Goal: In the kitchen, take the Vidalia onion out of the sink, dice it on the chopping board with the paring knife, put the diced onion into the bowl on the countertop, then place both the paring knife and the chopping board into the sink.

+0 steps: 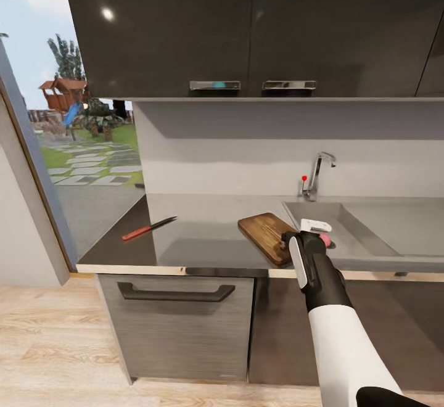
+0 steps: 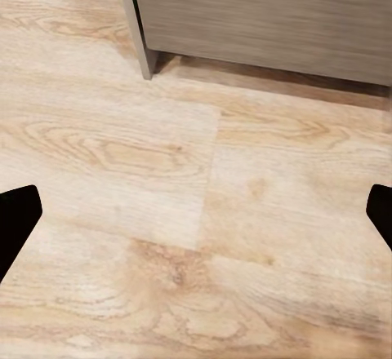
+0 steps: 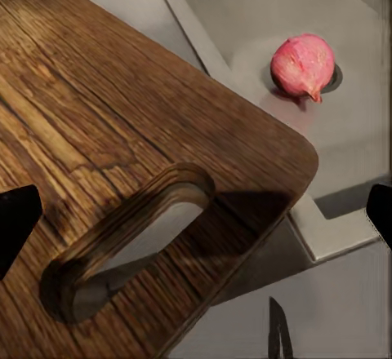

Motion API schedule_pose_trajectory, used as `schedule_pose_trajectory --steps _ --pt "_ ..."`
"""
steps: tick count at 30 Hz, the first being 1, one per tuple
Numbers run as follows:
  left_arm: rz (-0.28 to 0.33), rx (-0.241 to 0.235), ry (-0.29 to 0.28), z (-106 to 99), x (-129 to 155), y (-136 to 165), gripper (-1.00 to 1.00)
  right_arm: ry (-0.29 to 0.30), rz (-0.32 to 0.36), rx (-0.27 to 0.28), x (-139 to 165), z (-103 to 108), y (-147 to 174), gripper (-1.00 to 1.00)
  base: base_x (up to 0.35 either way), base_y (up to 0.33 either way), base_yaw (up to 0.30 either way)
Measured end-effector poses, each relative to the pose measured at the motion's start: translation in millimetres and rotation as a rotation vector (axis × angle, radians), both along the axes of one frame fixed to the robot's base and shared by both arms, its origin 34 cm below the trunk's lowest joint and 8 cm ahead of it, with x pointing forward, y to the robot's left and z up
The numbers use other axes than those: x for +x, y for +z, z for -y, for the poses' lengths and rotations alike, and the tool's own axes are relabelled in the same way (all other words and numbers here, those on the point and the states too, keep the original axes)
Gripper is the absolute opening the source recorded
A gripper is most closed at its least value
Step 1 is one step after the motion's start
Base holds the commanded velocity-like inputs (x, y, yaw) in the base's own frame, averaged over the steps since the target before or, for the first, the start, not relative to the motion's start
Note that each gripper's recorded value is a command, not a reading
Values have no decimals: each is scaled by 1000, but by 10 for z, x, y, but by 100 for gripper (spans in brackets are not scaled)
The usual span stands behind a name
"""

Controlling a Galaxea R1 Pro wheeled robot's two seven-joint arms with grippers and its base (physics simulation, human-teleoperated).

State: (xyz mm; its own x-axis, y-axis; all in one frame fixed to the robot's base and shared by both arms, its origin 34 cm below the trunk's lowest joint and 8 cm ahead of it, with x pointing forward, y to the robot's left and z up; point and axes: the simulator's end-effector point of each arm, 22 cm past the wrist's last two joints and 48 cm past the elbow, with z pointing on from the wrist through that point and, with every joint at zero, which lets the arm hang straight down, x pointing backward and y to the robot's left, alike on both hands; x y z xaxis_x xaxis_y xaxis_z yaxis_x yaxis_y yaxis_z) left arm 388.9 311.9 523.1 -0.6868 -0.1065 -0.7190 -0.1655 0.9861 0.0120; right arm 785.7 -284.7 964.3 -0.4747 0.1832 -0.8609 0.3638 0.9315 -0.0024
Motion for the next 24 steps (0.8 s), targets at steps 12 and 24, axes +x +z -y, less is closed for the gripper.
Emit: schedule_pose_trajectory --steps 12,24 --pt "0 0 -1 3 0 0 100 -88 -44 35 -107 280 -207 100 0 0 0" --pt "0 0 -1 2 0 0 100 -79 -78 39 -117 226 -364 100 0 0 0"
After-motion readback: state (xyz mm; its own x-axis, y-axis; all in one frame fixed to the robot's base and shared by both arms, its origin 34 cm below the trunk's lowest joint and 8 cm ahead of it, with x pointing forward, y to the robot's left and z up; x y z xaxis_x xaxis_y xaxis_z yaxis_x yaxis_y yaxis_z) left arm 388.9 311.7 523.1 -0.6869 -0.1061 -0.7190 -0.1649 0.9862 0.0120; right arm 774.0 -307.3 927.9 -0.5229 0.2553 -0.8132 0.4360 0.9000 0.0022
